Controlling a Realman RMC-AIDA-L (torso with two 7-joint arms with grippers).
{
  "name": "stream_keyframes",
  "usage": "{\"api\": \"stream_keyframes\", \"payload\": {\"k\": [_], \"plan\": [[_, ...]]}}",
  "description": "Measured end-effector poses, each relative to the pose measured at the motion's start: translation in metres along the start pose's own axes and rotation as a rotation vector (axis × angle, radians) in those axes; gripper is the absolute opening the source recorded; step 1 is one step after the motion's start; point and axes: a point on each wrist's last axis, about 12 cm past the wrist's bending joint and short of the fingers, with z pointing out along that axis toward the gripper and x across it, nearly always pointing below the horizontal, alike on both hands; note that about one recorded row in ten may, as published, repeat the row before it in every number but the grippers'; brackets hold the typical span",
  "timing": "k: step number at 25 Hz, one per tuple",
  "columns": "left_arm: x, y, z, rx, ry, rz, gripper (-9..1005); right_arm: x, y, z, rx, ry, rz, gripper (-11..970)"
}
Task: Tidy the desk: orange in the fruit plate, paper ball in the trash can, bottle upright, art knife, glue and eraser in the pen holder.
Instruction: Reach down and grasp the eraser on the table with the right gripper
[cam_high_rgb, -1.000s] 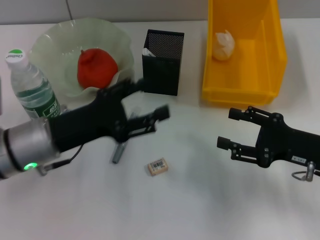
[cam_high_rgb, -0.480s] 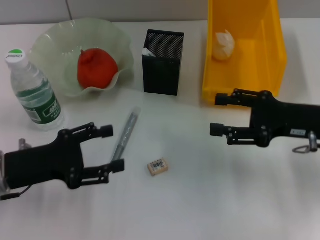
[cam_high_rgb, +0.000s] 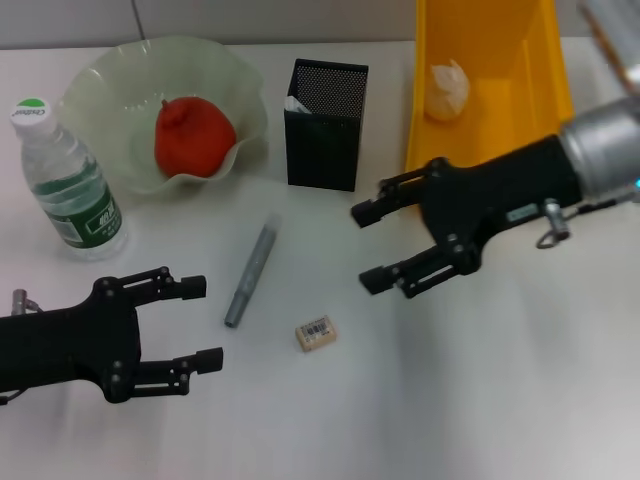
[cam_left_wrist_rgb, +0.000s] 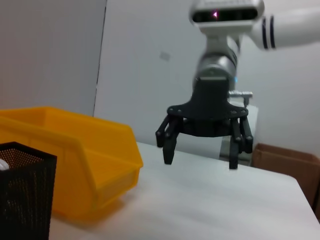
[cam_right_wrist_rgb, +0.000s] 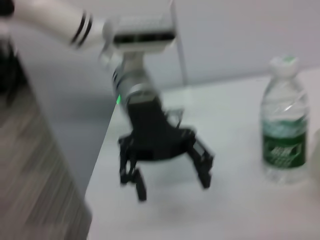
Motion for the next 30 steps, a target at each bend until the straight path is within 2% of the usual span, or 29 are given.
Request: {"api": "stream_keyframes", "payload": {"k": [6,7,10,18,30], "plan": [[-0.003,0.003,-0.002,-0.002,0.006,0.006,824,-0.036,-0.011,0.039,-0.071,0.235,-0.102,724],[-0.003,0.003,-0.002,-0.002,0.006,0.006,824,-0.043,-0.012,0.052,-0.082,0.308,-0.141,724],[-0.004,0.005,-0.003,-0.008,0.003,0.014,824,-0.047,-0.014,0.061,-0.085,0.363,-0.174,723],[-0.003,0.005,-0.008,-0.028,0.004,0.009,824,-0.049,-0.011,0.093,-0.102,0.494,-0.271,722],[-0.001,0.004,-0.010,-0.043,0.001,-0.003,824,-0.040,-0.003,0.116,-0.106,0.542,-0.329,719]]}}
